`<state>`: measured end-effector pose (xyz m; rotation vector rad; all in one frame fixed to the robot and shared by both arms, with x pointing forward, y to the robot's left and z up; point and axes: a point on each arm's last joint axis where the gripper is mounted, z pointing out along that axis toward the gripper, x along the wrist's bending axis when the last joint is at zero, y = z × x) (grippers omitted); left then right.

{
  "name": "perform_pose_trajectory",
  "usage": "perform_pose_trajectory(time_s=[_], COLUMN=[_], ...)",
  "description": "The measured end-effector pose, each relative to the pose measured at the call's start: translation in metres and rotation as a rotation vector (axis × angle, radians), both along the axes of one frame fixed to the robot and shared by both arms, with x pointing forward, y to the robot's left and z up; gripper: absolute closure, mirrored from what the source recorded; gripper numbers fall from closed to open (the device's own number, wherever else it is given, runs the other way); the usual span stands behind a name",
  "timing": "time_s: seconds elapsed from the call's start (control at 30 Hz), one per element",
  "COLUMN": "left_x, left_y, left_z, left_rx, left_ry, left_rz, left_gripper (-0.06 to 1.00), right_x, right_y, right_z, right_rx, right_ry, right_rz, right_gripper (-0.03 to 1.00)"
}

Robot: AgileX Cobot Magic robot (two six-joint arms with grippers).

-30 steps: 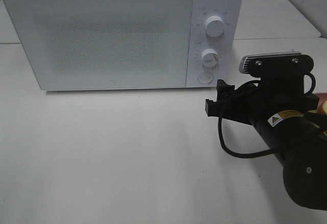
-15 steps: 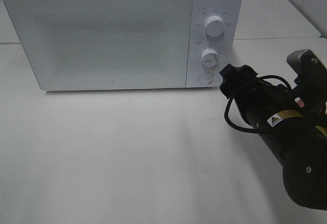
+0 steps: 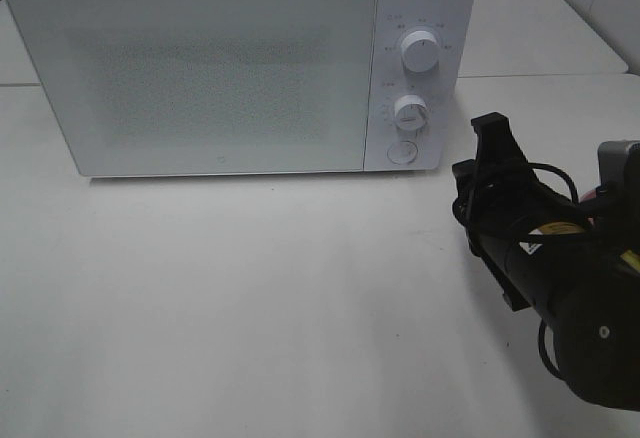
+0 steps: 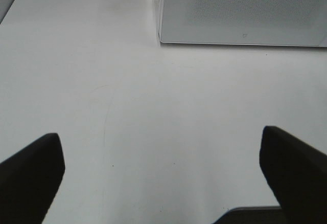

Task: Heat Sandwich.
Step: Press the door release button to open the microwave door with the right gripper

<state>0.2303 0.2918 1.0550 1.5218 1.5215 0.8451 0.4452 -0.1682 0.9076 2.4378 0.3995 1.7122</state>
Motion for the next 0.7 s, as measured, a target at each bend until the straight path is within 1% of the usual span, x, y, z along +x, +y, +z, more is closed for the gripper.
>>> perform_pose_trajectory(time_s=[0.03, 0.07, 0.13, 0.17, 0.2, 0.37, 0.47, 0.63, 0.7], left_x=[0.0, 0.0, 0.0, 0.0, 0.0, 0.0, 0.0, 0.0, 0.0], left_y=[0.0, 0.0, 0.0, 0.0, 0.0, 0.0, 0.0, 0.0, 0.0], left_z=[0.0, 0.0, 0.0, 0.0, 0.0, 0.0, 0.0, 0.0, 0.0], left_rx=[0.0, 0.0, 0.0, 0.0, 0.0, 0.0, 0.0, 0.0, 0.0], left_ry=[0.0, 0.0, 0.0, 0.0, 0.0, 0.0, 0.0, 0.0, 0.0], left_rz=[0.0, 0.0, 0.0, 0.0, 0.0, 0.0, 0.0, 0.0, 0.0], left_gripper=[-0.02, -0.02, -0.02, -0.02, -0.02, -0.02, -0.02, -0.02, -0.02], right_x=[0.0, 0.0, -0.001, -0.001, -0.001, -0.002, 0.0, 0.014, 0.024], right_y=[0.0, 0.0, 0.0, 0.0, 0.001, 0.001, 0.001, 0.0, 0.002], right_z=[0.0, -0.001, -0.002, -0.002, -0.003, -0.005, -0.006, -0.009, -0.014], right_rx=[0.016, 0.048, 0.072, 0.072, 0.095, 0.125, 0.126, 0.132, 0.155], right_ry=[0.004, 0.01, 0.026, 0.026, 0.043, 0.064, 0.064, 0.059, 0.07], right_rz=[-0.005, -0.018, -0.024, -0.024, -0.029, -0.038, -0.044, -0.055, -0.057], right_gripper=[0.74, 0.87, 0.93, 0.93, 0.96, 0.97, 0.97, 0.97, 0.97])
